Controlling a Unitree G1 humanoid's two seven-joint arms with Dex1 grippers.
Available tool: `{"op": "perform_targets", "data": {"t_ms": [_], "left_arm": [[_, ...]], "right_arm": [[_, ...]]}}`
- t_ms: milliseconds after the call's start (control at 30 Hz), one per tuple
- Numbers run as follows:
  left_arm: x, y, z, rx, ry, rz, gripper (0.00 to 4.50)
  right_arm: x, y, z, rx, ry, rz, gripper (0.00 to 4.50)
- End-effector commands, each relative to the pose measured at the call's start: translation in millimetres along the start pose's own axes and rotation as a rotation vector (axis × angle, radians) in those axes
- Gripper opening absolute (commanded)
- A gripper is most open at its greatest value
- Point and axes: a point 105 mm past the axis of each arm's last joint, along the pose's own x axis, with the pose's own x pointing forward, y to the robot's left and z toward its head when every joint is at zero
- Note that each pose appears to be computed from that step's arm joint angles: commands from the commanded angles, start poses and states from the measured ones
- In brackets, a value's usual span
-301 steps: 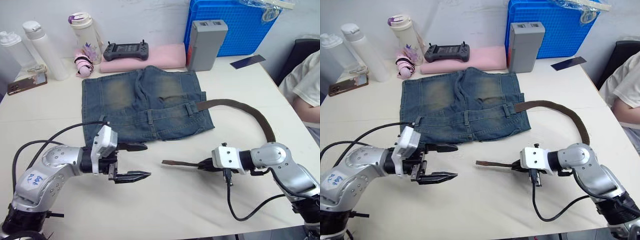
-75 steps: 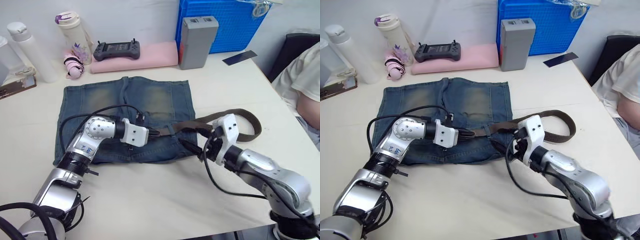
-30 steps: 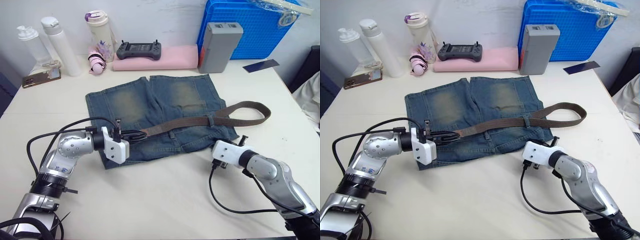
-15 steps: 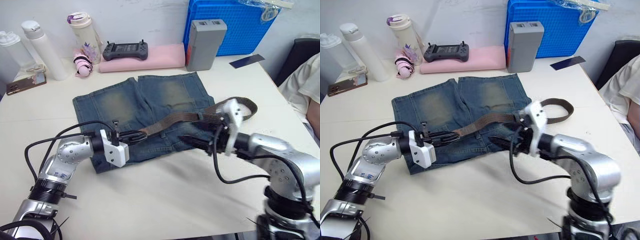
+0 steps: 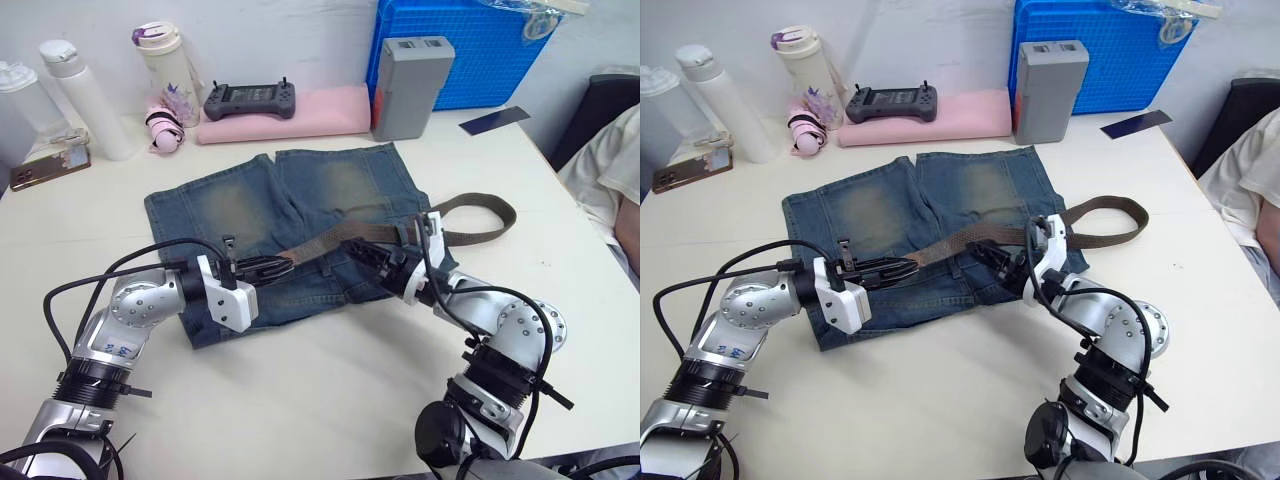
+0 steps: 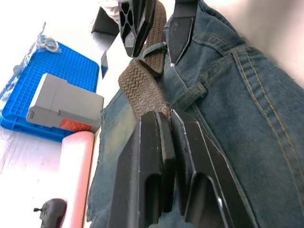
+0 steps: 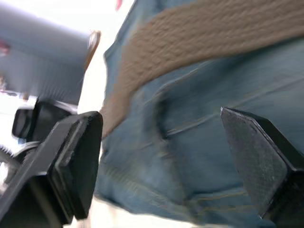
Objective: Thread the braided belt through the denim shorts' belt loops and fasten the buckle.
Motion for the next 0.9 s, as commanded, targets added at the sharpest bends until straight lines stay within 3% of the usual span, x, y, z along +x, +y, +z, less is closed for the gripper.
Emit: {"op": "perform_targets", "data": {"t_ms": [33, 633, 733, 800, 833, 900], "left_arm": [[-3, 7, 7, 0.029, -0.012, 0.025, 0.0], [9, 8, 14, 0.026, -0.045, 0.027, 0.0], [8, 8, 14, 0.026, -0.043, 0.026, 0.0], [7, 8, 14, 0.025, -0.043, 0.026, 0.0], [7, 8, 15, 0.023, -0.043, 0.026, 0.0], [6, 8, 15, 0.018, -0.043, 0.024, 0.0]], "right_arm": [[22, 50, -11, 0.074, 0.005, 0.209, 4.19], [36, 75, -25, 0.242, 0.045, 0.268, 4.19], [34, 73, -24, 0.264, 0.042, 0.255, 3.41], [33, 73, -24, 0.277, 0.041, 0.253, 2.29], [33, 73, -25, 0.282, 0.041, 0.251, 2.03], [33, 73, -26, 0.289, 0.041, 0.248, 1.02]]}}
